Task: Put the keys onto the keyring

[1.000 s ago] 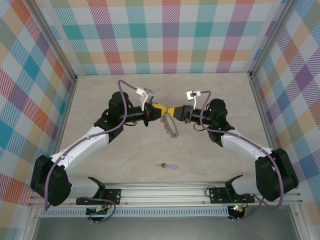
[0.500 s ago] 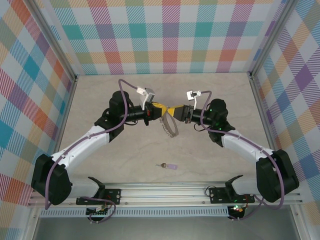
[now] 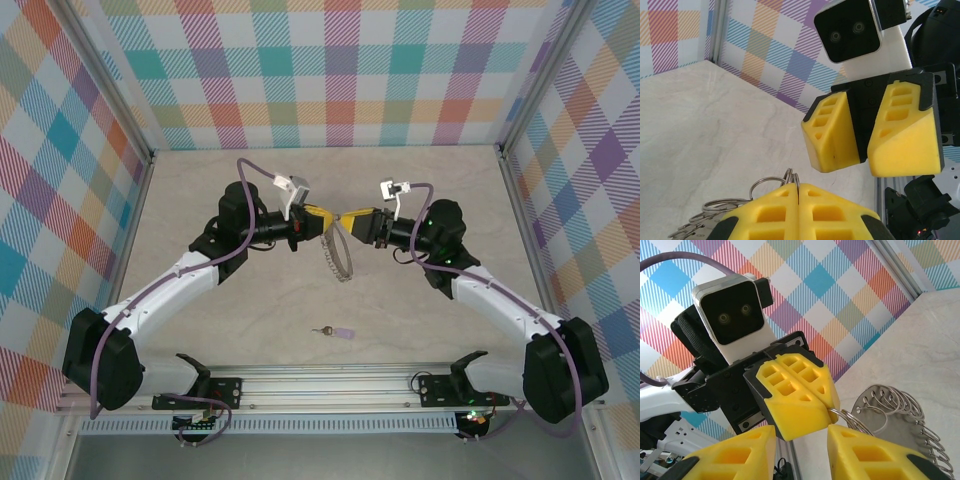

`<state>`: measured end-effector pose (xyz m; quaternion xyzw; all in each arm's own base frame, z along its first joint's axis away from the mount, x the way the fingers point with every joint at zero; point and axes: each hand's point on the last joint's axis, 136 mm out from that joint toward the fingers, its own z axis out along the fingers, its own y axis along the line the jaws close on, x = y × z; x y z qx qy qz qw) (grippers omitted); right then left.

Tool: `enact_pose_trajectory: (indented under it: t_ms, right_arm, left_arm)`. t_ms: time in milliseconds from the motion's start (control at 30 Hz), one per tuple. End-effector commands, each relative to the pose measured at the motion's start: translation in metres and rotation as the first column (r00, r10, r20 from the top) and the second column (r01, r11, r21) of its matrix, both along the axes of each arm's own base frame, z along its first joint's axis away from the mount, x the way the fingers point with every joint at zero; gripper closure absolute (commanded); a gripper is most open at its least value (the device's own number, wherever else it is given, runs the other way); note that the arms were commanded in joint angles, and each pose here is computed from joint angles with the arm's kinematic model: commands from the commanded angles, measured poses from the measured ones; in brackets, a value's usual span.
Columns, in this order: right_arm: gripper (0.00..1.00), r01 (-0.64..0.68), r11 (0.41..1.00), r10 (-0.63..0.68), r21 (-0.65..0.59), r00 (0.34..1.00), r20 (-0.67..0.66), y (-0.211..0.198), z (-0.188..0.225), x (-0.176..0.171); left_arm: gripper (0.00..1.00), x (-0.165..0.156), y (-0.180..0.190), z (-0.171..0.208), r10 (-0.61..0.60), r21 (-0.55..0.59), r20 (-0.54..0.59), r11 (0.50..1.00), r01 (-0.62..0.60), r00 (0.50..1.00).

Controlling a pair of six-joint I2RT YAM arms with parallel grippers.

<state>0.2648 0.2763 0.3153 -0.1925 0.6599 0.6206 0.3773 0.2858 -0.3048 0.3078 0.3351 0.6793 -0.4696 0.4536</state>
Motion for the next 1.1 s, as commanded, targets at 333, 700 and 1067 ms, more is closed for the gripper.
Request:
enact_pose_trajectory:
  t_ms: [333, 700, 1067]
  right_arm:
    - [0.67, -0.033, 0.999, 0.033, 0.017, 0.999, 0.002, 0.01, 0.002, 0.01]
    - [0.72, -0.039, 0.999, 0.038, 0.035, 0.999, 0.033, 0.007, 0.014, 0.003]
    - [0.77, -0.066, 0.997, 0.064, 0.045, 0.997, 0.037, 0.009, 0.017, -0.001]
  left_arm:
    - [1.0, -0.009, -0.005, 0.033, -0.045, -0.051, 0.058, 0.998, 0.048, 0.997]
    - [1.0, -0.008, -0.006, 0.029, -0.045, -0.046, 0.049, 0.998, 0.047, 0.998]
    - [1.0, -0.008, -0.007, 0.03, -0.048, -0.046, 0.044, 0.998, 0.05, 0.998]
